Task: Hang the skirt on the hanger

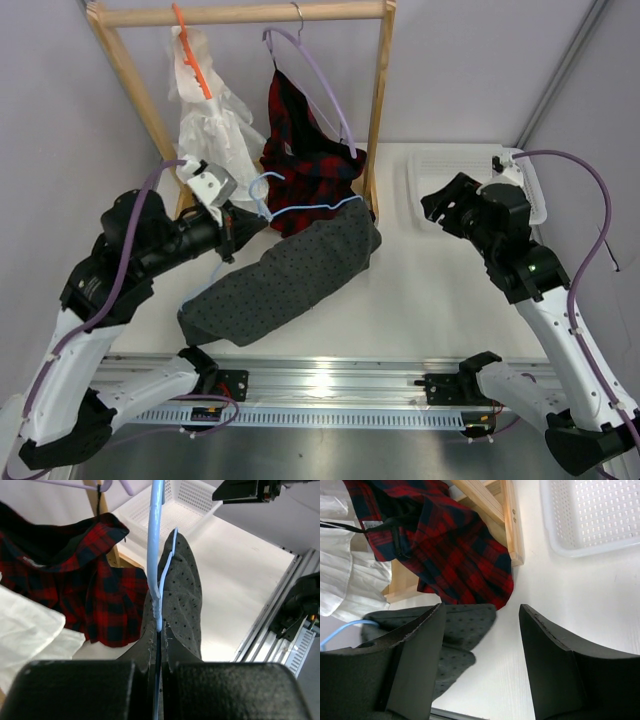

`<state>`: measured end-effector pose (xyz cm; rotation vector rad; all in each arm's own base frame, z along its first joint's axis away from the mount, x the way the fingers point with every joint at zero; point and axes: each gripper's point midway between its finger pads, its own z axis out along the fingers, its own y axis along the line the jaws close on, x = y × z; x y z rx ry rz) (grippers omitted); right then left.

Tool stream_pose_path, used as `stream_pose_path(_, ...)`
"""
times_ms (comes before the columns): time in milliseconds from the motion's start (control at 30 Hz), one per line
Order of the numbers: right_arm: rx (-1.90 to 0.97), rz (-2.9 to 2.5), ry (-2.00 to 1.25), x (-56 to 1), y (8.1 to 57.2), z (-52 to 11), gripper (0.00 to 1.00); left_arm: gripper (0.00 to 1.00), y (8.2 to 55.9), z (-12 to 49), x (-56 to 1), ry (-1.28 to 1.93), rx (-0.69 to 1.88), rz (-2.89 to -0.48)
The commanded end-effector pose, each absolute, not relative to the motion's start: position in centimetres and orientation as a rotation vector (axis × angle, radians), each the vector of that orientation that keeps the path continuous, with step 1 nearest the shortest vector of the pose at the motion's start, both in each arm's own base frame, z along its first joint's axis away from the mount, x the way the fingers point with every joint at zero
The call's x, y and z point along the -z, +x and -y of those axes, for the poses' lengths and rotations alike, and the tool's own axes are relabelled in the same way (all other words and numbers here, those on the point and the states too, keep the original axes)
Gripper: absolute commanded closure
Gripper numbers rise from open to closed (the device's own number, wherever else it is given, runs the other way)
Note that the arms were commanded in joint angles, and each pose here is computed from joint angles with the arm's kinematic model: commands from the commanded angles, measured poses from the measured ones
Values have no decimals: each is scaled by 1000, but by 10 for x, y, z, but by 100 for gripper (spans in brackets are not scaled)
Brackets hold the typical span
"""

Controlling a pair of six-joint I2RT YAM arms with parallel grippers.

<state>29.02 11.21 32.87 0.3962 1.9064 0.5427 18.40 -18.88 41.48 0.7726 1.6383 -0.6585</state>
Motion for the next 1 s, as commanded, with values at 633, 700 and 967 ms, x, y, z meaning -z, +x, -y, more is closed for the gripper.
stream_pose_path(633, -542, -1863, 390, -348, 303, -110, 36, 100, 185, 104, -446, 305, 416, -1675)
stream_pose_path(700, -542, -1866, 392, -347, 303, -110, 35, 100, 190, 101, -451, 265, 402, -1654)
stream_pose_path(967, -548, -1879, 383, -344, 306, -114, 36, 100, 207, 88, -467, 149, 323, -1632)
